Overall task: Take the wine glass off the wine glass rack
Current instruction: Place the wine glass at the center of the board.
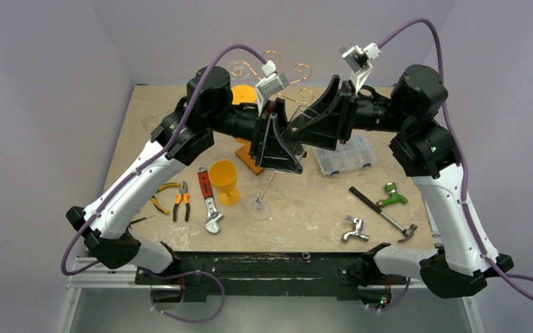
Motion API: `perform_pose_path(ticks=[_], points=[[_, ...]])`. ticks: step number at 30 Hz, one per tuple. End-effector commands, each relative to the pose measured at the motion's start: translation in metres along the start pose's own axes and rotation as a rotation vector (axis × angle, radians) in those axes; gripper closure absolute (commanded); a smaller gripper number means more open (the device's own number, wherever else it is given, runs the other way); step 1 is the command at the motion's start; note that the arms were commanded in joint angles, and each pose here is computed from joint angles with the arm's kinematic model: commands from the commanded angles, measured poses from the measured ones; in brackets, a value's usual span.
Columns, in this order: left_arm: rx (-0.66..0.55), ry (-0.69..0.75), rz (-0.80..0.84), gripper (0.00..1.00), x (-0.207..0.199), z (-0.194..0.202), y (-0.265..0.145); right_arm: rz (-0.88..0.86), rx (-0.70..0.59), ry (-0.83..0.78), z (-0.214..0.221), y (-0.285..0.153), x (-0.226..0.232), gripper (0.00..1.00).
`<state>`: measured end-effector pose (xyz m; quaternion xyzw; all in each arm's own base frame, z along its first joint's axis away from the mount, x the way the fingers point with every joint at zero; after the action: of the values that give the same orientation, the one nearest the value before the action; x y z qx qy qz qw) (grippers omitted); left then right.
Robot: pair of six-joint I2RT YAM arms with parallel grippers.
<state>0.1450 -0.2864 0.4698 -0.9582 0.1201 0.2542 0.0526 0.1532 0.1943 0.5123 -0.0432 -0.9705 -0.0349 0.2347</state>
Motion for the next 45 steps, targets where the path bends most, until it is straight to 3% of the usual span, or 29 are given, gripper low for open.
perform_pose_path(ticks=[1,9,12,17,28,36,45], points=[[-0.045,0.096,0.004,1.0,-0.011,-0.015,-0.003,-0.031,0.009,-0.018,-0.001,-0.001,0.009,0.58],[-0.041,0.1,-0.008,1.0,-0.011,-0.013,-0.004,-0.016,0.009,-0.027,0.001,-0.003,0.01,0.87],[-0.04,0.098,-0.014,0.89,-0.01,-0.013,-0.005,-0.007,0.009,-0.033,0.002,-0.004,0.01,1.0],[-0.038,0.088,-0.027,0.54,-0.008,-0.012,-0.005,0.001,0.009,-0.041,0.002,-0.007,0.012,1.0],[-0.045,0.086,-0.062,0.11,-0.007,-0.011,-0.007,-0.002,0.01,-0.058,0.005,-0.009,0.015,1.0],[-0.042,0.079,-0.07,0.03,-0.007,-0.009,-0.007,0.029,0.009,-0.076,0.007,-0.013,0.015,1.0],[-0.045,0.103,-0.127,0.0,-0.017,-0.004,-0.018,0.147,0.006,-0.138,0.014,-0.023,0.01,1.0]])
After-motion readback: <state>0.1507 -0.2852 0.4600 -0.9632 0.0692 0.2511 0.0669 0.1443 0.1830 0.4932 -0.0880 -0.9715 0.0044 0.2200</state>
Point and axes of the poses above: each gripper's point midway between its finger pads, its own y axis out along the fingers, its own x axis along the line the jaws close on, z = x × y, the point moved 7 cm from there along -y, back along the fingers, and after that the axes turned 1 degree about y, right-handed, at the moved point
